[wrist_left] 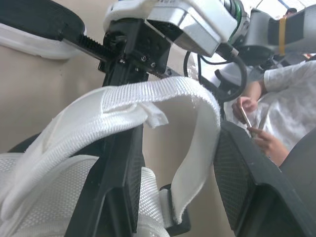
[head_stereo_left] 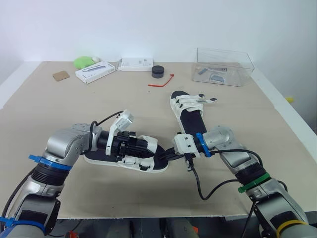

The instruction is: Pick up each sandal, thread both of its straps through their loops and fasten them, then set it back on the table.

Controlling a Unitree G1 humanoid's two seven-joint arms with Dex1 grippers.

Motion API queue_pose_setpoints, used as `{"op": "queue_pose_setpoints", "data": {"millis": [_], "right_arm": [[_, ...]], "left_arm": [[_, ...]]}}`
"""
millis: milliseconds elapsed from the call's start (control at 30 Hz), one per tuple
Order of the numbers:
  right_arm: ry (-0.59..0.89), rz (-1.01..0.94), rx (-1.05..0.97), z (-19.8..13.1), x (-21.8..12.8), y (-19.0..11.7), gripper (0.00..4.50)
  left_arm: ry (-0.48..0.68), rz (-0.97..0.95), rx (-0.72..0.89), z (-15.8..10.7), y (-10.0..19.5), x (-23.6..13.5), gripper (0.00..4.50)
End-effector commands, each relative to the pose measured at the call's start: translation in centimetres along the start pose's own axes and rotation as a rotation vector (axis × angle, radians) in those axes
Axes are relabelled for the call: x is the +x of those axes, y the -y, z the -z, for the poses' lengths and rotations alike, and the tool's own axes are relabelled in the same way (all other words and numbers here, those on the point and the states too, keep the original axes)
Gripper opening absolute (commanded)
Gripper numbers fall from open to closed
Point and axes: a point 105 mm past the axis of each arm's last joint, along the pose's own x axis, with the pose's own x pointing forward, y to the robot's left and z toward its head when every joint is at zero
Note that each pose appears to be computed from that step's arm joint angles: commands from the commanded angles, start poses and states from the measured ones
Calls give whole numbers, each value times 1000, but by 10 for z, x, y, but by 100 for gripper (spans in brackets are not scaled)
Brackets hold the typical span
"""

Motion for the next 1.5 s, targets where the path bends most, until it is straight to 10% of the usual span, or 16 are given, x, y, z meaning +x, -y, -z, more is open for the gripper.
{"op": "queue_pose_setpoints", "data": {"millis": [33, 100, 1267, 1500], "right_arm": [[-153, -21, 96, 38, -2, -12, 0], [-152, -21, 95, 38, -2, -12, 0], [-166, -25, 77, 40, -5, -12, 0], [-172, -37, 69, 40, -5, -13, 0]], "left_arm": [[-9, -62, 64, -4, -10, -4, 74], [-9, -65, 72, -4, -11, -3, 7], [-77, 20, 22, 16, 9, -2, 7], [-109, 32, 143, 1, 25, -10, 249]]}}
